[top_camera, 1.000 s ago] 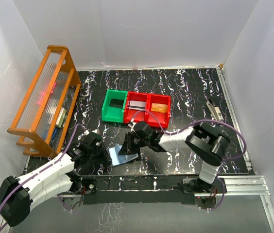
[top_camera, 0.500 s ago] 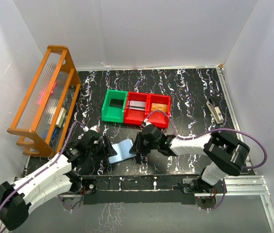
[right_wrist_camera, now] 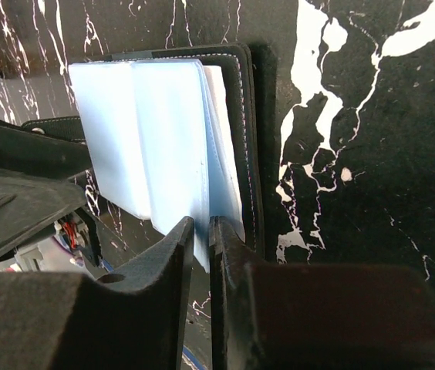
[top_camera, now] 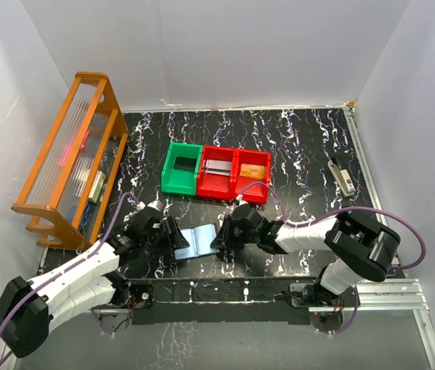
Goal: Take the credit cards out of the card holder
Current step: Reset both arms
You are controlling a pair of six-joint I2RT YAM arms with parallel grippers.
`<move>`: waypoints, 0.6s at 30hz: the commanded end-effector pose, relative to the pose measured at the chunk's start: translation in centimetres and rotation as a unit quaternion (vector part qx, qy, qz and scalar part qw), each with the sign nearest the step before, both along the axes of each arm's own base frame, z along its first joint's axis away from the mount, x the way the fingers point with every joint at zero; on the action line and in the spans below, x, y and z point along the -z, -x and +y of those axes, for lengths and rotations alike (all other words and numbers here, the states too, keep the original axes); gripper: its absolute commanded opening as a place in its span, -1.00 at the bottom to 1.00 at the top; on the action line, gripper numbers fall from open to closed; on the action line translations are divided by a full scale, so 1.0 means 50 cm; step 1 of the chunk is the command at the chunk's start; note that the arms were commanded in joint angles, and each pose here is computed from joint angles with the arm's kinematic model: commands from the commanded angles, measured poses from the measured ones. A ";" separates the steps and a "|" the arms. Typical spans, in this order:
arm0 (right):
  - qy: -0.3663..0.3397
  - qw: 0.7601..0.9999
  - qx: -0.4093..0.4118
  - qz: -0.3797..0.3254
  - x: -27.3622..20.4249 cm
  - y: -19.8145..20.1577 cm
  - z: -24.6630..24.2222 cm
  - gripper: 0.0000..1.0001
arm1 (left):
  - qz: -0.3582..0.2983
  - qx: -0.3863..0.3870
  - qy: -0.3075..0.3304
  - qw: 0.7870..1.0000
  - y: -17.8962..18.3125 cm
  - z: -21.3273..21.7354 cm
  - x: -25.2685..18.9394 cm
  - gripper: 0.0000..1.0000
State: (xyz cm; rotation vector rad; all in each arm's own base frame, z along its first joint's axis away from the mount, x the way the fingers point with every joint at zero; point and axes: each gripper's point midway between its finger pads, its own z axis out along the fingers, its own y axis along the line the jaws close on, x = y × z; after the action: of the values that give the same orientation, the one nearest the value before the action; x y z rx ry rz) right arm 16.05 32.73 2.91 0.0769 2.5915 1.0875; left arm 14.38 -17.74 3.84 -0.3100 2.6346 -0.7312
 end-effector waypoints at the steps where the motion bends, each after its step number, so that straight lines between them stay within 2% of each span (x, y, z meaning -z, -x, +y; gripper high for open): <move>1: -0.024 1.000 0.005 -0.008 -0.015 -0.002 0.007 -0.73 | 0.007 -0.002 -0.009 1.000 0.003 0.005 0.020 0.24; 6: -0.027 1.000 0.003 -0.002 -0.007 0.003 0.006 -0.73 | 0.009 0.003 -0.008 1.000 0.009 0.006 0.029 0.25; 18: -0.021 1.000 0.000 0.017 0.023 0.016 0.001 -0.74 | -0.008 0.054 0.116 0.992 0.008 -0.081 -0.006 -0.10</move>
State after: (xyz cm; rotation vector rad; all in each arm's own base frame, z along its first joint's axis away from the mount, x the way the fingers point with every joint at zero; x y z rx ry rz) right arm 15.62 33.33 2.87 0.0955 2.5787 1.1721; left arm 14.50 -19.96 2.92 -0.2670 2.6013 -0.9024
